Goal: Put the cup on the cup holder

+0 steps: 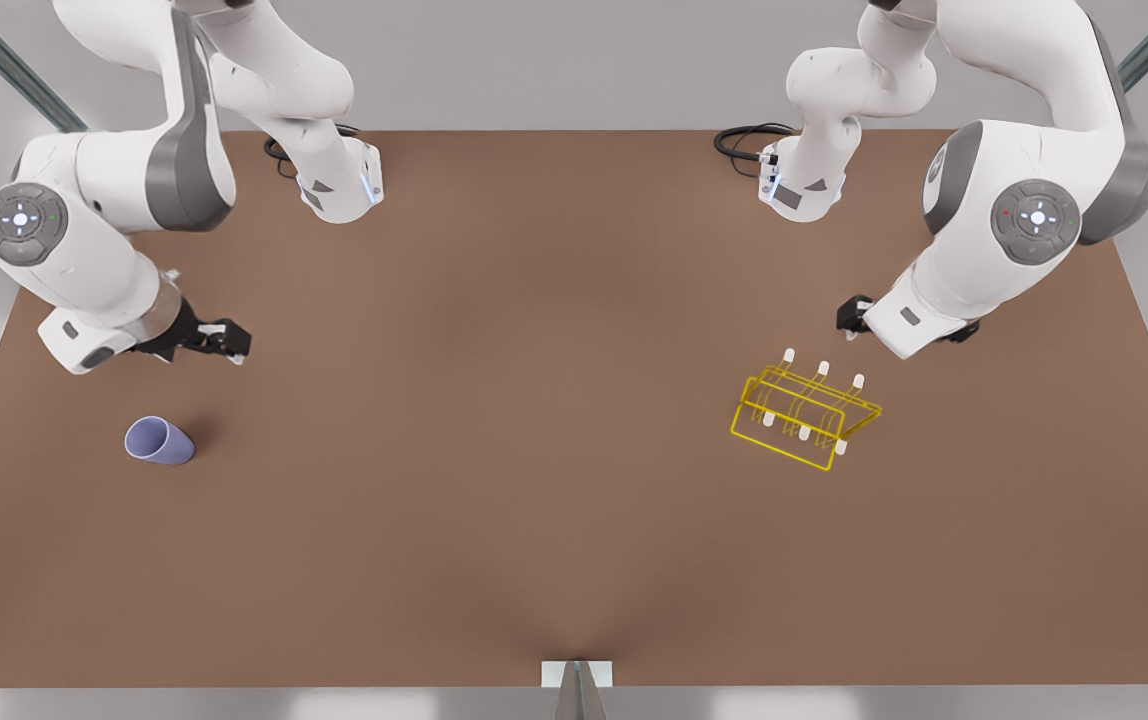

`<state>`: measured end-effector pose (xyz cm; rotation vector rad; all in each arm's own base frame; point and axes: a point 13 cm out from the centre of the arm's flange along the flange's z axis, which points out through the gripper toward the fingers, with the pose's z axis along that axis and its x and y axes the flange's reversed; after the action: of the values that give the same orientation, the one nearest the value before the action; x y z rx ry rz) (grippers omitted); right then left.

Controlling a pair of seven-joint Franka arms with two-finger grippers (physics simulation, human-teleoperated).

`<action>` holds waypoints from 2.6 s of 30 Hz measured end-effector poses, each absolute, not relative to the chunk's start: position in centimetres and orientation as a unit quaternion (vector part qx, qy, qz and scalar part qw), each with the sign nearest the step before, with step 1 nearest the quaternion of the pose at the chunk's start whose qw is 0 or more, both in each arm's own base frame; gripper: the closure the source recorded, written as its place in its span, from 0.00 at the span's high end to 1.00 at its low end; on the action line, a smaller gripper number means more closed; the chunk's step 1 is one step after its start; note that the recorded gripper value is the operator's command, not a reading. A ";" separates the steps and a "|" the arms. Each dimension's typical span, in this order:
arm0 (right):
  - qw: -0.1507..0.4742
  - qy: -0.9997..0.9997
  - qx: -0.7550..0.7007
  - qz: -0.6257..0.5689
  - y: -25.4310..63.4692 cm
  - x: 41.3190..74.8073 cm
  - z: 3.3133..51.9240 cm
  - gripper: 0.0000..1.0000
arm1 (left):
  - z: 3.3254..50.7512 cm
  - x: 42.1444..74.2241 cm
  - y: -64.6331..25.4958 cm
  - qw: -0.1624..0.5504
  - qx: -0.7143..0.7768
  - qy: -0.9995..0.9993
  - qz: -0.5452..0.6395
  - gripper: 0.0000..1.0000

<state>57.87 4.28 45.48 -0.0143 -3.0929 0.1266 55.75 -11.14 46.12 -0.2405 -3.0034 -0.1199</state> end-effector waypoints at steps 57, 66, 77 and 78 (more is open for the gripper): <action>0.018 -0.993 0.116 -0.016 -19.1 59.8 12.9 1.00 | 46.0 54.3 -12.4 0.083 -0.088 -0.992 -0.044 1.00; 0.029 -0.991 0.127 -0.024 -18.7 58.9 11.2 1.00 | 46.0 54.3 -12.4 0.083 -0.087 -0.992 -0.044 1.00; 0.031 -0.991 0.130 -0.029 -19.3 58.6 10.4 0.37 | 46.0 54.1 -12.9 0.085 -0.092 -0.991 -0.044 1.00; 0.031 -0.991 0.130 -0.029 -19.4 58.6 10.4 0.36 | 46.0 54.0 -13.2 0.085 -0.095 -0.991 -0.044 1.00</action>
<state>58.60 -19.37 10.41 0.4006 -3.0512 -0.0889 53.99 -13.15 46.03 -0.2826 -2.9547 -0.1300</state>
